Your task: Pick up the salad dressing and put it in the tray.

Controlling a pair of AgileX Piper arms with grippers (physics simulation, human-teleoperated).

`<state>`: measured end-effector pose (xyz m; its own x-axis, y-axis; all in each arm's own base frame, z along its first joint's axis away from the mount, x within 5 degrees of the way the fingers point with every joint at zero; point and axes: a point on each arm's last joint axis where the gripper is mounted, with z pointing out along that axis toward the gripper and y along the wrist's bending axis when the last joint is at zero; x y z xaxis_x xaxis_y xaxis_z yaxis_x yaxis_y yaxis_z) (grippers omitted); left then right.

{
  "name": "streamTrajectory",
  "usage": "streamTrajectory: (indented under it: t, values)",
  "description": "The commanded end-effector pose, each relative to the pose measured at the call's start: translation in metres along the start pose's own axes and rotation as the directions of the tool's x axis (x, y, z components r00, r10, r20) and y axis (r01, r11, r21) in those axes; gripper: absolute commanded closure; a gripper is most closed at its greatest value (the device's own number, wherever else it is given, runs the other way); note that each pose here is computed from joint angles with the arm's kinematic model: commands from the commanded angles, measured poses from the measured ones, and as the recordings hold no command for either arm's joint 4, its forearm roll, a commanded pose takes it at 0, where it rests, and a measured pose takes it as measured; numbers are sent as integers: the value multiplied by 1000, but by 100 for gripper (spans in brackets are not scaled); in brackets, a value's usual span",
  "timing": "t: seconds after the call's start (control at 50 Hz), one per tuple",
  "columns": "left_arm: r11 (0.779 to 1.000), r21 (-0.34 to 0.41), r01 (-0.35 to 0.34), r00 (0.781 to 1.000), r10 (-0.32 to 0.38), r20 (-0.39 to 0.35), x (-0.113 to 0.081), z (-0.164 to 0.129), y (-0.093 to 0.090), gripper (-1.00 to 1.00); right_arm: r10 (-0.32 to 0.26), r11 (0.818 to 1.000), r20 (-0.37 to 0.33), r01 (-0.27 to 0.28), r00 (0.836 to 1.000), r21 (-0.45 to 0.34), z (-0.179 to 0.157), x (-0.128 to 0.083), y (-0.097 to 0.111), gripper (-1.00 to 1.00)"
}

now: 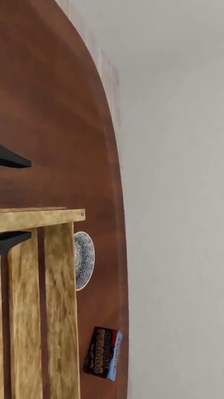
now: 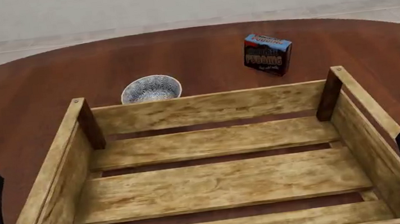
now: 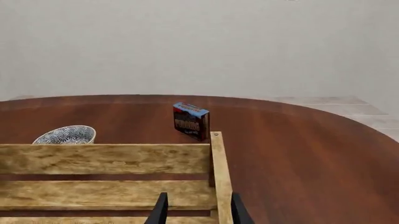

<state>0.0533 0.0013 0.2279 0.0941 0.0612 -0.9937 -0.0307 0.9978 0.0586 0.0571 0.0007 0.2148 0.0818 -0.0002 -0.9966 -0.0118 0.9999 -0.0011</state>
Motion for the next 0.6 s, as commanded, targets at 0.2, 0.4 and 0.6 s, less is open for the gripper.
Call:
streamTrajectory:
  t: [0.2,0.4,0.6]
  values:
    - [994,-37,-104,995,104,-6,-41,-9,4,-100,-4,1000,5,4,1000,0,0,0,0,-100]
    - [989,-97,-109,992,103,-68,-56,-16,7,-100,0,1000,9,0,1000,2,-1,-1,0,-100]
    - [974,-192,-118,989,98,-111,-69,-14,11,-100,-5,1000,3,5,1000,0,0,0,0,-100]
